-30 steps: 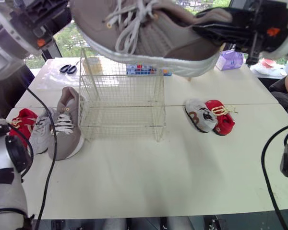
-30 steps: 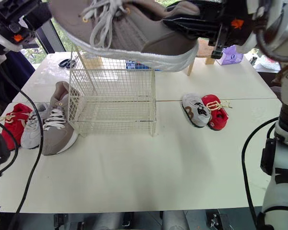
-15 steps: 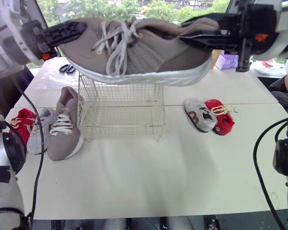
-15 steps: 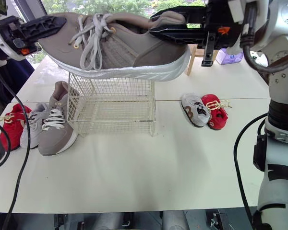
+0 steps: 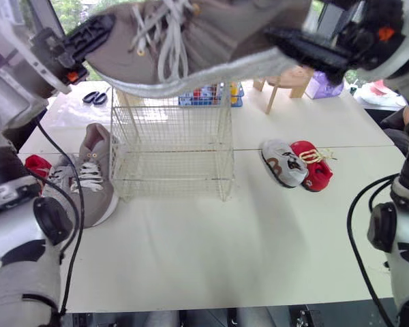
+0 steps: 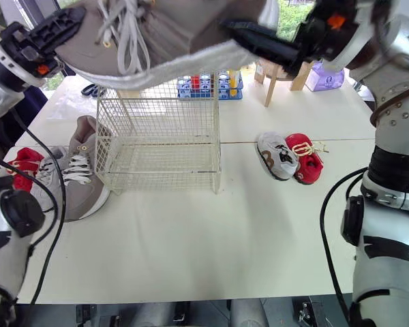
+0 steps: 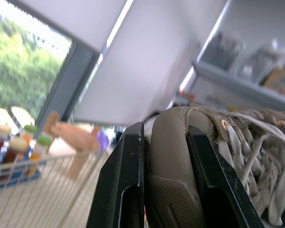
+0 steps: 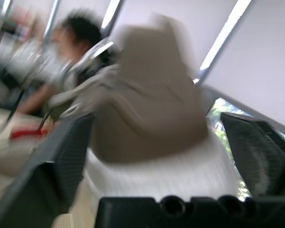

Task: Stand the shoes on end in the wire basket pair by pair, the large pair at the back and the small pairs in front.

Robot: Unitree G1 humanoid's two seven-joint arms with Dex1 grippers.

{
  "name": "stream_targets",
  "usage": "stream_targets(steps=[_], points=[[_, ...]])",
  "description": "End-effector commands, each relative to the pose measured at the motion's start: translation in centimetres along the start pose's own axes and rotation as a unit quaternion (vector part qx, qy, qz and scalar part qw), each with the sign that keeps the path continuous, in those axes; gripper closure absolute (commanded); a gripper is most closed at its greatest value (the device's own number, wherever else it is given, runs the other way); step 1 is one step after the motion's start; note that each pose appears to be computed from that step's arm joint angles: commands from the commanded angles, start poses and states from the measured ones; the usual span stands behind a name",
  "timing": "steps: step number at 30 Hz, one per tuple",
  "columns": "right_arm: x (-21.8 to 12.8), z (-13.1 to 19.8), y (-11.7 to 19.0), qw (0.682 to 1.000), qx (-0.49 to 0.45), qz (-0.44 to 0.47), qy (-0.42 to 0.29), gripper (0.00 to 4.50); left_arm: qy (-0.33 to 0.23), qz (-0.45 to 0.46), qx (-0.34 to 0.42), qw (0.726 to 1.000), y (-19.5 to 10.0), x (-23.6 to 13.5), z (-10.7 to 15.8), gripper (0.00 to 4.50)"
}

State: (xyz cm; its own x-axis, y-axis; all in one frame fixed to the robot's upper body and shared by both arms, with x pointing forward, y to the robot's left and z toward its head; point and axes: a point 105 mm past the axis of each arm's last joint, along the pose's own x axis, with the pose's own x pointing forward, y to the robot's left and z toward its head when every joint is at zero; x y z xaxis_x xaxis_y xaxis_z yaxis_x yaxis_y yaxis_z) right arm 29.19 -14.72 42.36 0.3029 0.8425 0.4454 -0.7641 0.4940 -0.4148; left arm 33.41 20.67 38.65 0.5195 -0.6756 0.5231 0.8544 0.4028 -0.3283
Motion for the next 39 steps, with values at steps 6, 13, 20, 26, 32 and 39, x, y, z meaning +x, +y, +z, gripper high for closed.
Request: stream_targets(steps=[6,13,20,26,32,39], points=[[-3.9,-5.7,-2.0,0.891,0.377,-0.144,-0.210,0.02,-0.173,0.030,-0.006,0.985,-1.8,-0.5,0.8,3.87],[2.0,-8.1,2.8,0.856,0.464,-0.097,-0.206,0.02,-0.175,0.028,-0.045,0.983,-2.6,1.1,-2.4,3.87],[4.8,-7.4,4.0,0.835,0.495,-0.061,-0.233,0.02,-0.147,0.030,-0.046,0.988,-2.1,1.6,-4.2,3.87],[5.4,-6.9,4.7,0.835,0.497,-0.038,-0.234,0.02,-0.088,0.063,-0.009,0.994,-0.8,1.0,-6.7,3.87],[5.5,-7.5,5.8,0.844,0.489,-0.034,-0.217,0.02,-0.144,0.069,-0.040,0.986,-0.3,0.9,-4.8,3.87],[5.5,-8.0,6.2,0.855,0.475,-0.040,-0.206,0.02,-0.154,0.064,-0.047,0.985,-0.6,0.7,-4.2,3.87]])
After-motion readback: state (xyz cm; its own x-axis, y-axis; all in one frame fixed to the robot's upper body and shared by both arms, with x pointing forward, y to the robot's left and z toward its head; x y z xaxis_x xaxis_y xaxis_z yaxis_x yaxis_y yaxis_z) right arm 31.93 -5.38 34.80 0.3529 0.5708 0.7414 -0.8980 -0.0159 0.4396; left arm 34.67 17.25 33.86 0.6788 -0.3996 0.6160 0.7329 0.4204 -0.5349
